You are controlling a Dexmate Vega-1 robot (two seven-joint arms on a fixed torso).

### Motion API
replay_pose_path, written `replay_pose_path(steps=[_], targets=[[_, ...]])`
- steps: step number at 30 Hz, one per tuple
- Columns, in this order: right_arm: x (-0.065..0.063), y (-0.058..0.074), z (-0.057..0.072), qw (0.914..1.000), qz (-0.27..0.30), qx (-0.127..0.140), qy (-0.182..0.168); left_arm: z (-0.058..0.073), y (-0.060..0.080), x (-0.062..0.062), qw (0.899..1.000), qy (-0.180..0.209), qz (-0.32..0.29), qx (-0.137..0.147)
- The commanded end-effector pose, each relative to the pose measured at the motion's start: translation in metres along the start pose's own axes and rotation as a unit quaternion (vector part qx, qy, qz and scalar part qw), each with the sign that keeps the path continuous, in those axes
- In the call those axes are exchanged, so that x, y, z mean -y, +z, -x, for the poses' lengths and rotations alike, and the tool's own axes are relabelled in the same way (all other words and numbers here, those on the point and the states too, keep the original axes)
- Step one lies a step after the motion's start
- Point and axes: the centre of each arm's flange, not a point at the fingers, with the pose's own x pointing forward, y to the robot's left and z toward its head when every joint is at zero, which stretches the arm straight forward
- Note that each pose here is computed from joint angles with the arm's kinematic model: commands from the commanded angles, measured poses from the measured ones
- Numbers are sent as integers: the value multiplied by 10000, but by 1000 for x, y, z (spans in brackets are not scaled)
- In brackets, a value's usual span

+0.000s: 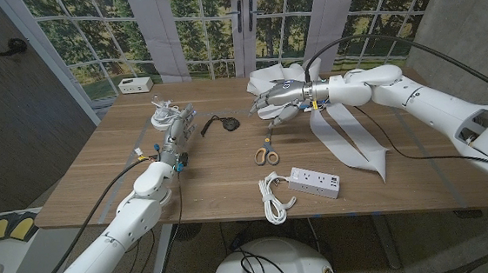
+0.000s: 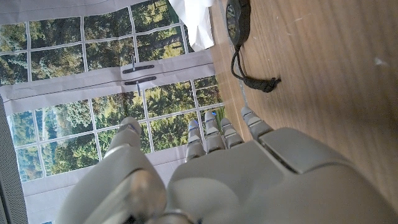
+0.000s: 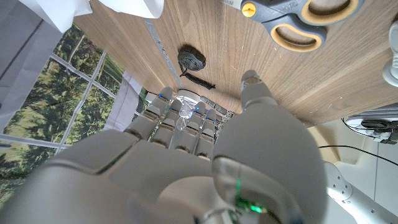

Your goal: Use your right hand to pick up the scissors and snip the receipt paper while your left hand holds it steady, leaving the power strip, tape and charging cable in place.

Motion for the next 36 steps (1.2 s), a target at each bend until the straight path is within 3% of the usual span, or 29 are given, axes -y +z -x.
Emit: replay_pose_path(steps=[1,21,36], targets=[[-7,-3,-1,9997,217,-4,101,0,-1,3,10000,19,8,-15],[-22,-2,3,9987,334,78,364,-2,-2,7,10000,-18,-1,2],[-25,0,6,9967,528,141,594,-4,1,12,9999,-69,-13,84]])
